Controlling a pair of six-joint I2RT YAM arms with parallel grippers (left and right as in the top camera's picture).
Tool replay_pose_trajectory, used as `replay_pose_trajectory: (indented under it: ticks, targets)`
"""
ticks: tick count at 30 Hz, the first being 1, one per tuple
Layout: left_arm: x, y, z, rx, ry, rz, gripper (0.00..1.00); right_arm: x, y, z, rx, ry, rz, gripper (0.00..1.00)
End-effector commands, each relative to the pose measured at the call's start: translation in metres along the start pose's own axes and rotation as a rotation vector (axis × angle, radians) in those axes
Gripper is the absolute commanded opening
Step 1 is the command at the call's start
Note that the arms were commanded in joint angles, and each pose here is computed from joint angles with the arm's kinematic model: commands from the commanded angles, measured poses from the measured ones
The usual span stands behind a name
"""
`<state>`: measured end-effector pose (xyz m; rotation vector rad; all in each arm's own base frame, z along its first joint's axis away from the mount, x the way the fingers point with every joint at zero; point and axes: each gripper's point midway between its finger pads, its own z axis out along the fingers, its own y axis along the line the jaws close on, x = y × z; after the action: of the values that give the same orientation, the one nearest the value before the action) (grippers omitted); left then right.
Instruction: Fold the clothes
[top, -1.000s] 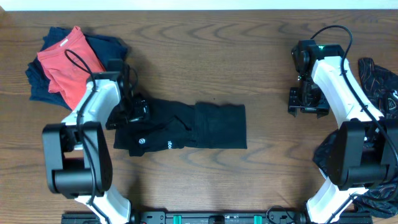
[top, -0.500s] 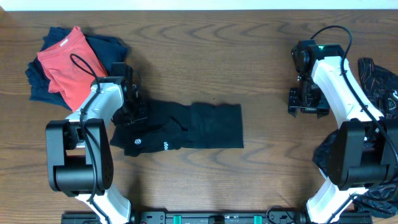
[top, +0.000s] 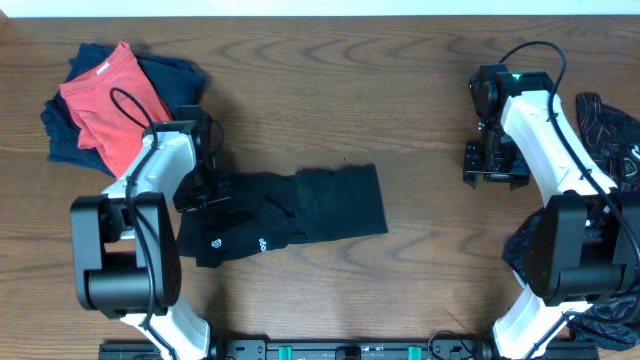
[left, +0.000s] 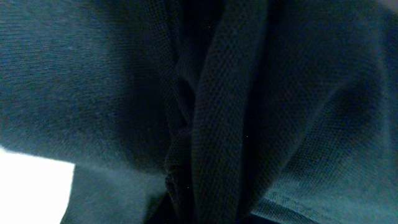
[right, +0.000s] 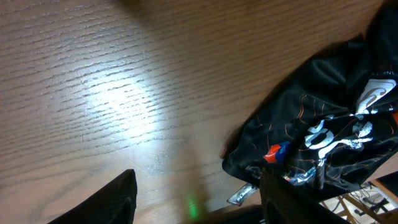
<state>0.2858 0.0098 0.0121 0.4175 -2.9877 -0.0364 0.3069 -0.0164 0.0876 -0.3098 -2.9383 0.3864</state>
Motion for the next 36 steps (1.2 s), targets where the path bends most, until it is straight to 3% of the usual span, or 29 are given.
replay_pose_trajectory:
  ticks: [1,3,4,5,6,7,11,20,28,36]
  targets:
    - [-0.008,0.005,-0.015,-0.017,-0.056,-0.010,0.06,0.000,-0.006,-0.006,0.002,-0.024,0.008,0.61]
    - [-0.006,0.006,-0.015,-0.019,-0.048,-0.010,0.11,0.000,-0.006,-0.006,0.002,-0.024,0.007,0.61]
    - [-0.005,0.006,-0.015,-0.020,-0.044,-0.009,0.40,0.000,-0.006,-0.006,0.002,-0.024,0.007,0.61]
    - [-0.004,0.007,-0.015,-0.022,-0.038,-0.009,0.61,0.000,-0.006,-0.006,0.002,-0.024,0.007,0.61]
    - [-0.002,0.008,-0.015,-0.028,-0.031,-0.010,0.75,0.000,-0.007,-0.006,0.002,-0.024,0.008,0.61]
    - [0.001,0.010,-0.015,-0.039,-0.020,-0.014,0.83,0.000,-0.007,-0.006,0.002,-0.024,0.007,0.61]
    - [0.009,0.028,-0.017,-0.139,-0.002,-0.103,0.95,-0.001,-0.006,-0.006,0.001,-0.027,0.008,0.62]
    - [0.005,0.037,-0.002,-0.129,-0.026,-0.150,0.99,-0.003,-0.007,-0.006,-0.001,-0.032,0.005,0.63]
    - [0.011,0.038,0.030,-0.090,-0.045,-0.173,0.95,-0.002,-0.008,-0.006,-0.001,-0.029,0.002,0.63]
    - [0.018,0.035,0.036,-0.068,-0.023,-0.145,0.20,-0.002,-0.008,-0.006,0.000,-0.028,0.002,0.63]
